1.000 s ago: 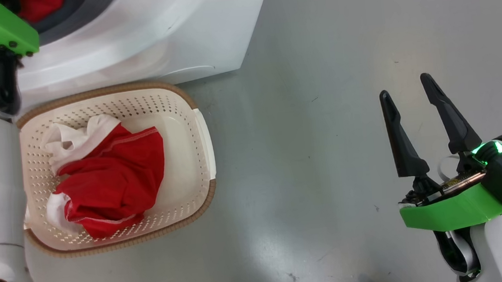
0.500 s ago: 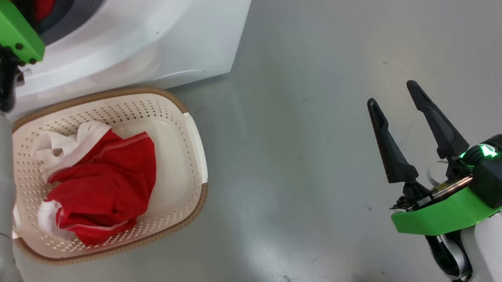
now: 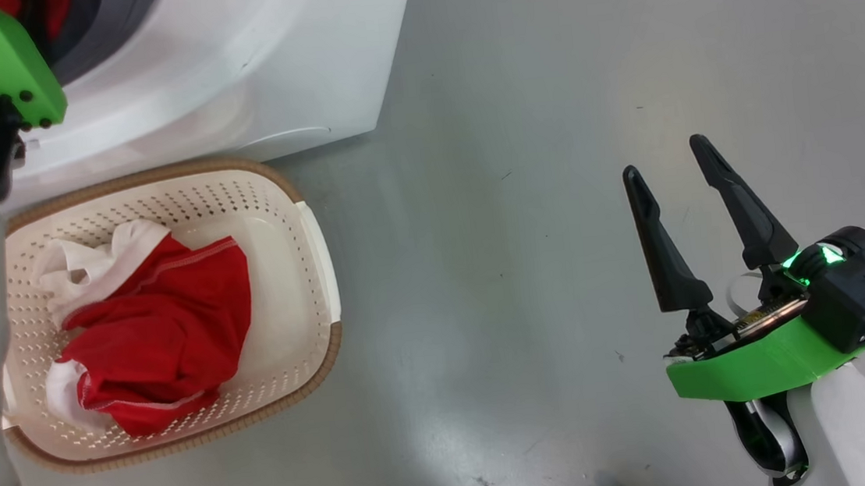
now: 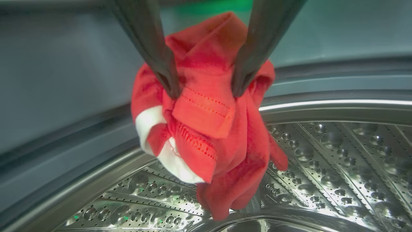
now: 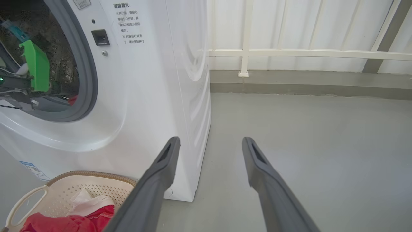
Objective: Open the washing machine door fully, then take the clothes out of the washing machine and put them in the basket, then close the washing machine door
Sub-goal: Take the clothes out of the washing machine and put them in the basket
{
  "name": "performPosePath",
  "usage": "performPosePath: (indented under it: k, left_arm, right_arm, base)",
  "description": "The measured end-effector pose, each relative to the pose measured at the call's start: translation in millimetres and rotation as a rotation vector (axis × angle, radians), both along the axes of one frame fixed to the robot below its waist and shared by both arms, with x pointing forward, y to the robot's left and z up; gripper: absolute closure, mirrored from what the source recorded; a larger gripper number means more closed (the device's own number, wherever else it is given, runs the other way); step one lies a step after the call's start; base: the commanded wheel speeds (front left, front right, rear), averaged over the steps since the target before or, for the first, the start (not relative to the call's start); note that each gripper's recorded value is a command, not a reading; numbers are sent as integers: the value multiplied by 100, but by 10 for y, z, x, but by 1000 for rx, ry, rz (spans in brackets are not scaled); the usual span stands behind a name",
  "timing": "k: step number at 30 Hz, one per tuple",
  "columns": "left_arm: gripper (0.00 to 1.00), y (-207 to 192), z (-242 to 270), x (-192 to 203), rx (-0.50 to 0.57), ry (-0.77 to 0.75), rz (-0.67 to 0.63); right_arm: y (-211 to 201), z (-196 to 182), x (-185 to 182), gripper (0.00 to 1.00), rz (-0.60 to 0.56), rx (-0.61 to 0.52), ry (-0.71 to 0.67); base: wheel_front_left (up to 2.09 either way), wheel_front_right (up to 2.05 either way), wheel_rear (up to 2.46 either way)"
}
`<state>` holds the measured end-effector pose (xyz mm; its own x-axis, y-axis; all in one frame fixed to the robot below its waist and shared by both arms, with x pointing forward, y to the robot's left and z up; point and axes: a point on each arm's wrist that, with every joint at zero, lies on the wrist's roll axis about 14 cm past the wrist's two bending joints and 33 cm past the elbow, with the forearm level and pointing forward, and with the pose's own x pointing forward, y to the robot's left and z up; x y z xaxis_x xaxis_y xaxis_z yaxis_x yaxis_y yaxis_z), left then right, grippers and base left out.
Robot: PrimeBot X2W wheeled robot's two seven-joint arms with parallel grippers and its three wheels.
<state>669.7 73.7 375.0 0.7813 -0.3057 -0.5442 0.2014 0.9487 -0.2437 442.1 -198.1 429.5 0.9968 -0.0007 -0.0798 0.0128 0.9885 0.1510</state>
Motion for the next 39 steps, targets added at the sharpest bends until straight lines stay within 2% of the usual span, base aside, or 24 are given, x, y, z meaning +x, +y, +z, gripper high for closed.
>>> performPosePath:
  k: [2,7,17,30,39]
  left_arm:
    - [100,0,22,16,22,-10,-13]
    - [100,6,42,23,34,-29,-18]
    - [100,176,247,97,21,-180,37]
    - [100,497,449,-121,52,-372,111]
    - [100,612,809,-338,36,-506,152]
  right_arm:
    - [-4,7,1,0,-1,0,-2]
    - [2,10,6,0,0,1,-3]
    - [49,9,32,0,12,10,-7]
    - [177,122,87,0,45,30,-44]
    - [223,309,80,0,58,28,-92]
  base:
    - [0,0,0]
    - [0,0,0]
    - [0,0,0]
    - [0,0,0]
    - [0,0,0]
